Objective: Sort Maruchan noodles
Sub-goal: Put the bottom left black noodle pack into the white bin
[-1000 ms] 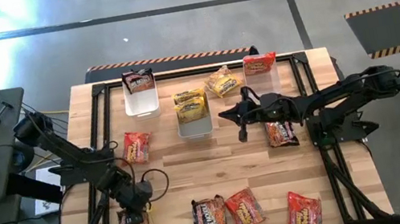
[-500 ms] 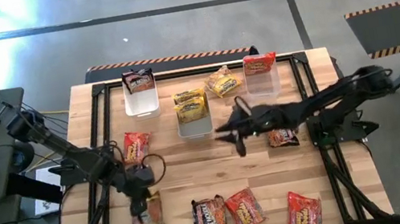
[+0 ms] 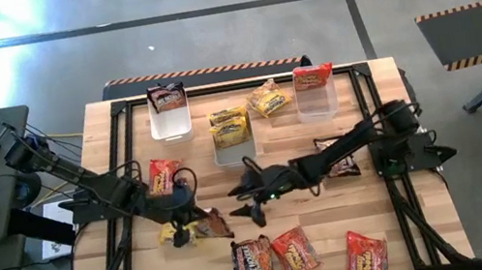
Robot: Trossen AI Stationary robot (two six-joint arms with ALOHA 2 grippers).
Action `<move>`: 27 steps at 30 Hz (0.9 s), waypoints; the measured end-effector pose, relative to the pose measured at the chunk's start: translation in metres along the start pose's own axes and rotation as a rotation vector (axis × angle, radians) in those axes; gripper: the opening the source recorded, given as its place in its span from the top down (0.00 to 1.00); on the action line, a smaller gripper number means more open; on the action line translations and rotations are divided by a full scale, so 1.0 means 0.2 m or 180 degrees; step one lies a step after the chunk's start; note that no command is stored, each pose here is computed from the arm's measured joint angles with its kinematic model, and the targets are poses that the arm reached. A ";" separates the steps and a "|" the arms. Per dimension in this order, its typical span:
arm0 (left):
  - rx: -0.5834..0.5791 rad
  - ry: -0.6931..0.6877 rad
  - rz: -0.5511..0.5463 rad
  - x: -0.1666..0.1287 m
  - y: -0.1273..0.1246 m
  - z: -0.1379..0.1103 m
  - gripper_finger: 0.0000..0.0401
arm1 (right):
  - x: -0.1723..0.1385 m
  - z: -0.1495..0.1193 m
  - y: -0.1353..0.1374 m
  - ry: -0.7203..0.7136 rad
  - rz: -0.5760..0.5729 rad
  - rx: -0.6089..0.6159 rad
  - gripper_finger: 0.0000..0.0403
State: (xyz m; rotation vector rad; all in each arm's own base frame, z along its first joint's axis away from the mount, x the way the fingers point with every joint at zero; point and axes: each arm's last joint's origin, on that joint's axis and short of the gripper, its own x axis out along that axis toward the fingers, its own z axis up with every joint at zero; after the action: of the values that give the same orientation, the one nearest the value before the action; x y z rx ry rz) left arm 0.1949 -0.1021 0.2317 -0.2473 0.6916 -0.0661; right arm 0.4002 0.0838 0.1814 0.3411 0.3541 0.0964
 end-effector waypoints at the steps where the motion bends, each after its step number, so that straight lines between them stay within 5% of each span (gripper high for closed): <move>1: 0.0050 -0.0068 -0.0014 0.00 0.00 0.01 1.00 | 0.02 0.00 0.01 -0.0014 0.0033 -0.0019 0.29; 11: 0.0148 -0.0439 0.0238 0.00 0.00 0.05 1.00 | 0.12 0.01 0.03 -0.0295 0.0325 0.0016 0.29; 18: 0.0041 -0.0770 0.0289 -0.01 -0.02 0.09 1.00 | 0.12 0.01 0.03 -0.0356 0.0205 0.0193 0.31; 27: 0.0011 -0.0993 0.0370 -0.02 -0.02 0.12 1.00 | 0.12 0.01 0.03 -0.0408 0.0137 0.0143 0.49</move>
State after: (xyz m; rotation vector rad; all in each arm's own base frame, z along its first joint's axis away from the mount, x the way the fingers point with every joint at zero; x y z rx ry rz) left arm 0.2070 -0.1013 0.2522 -0.2078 0.3942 0.0813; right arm 0.4232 0.0926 0.1784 0.3974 0.2225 0.1082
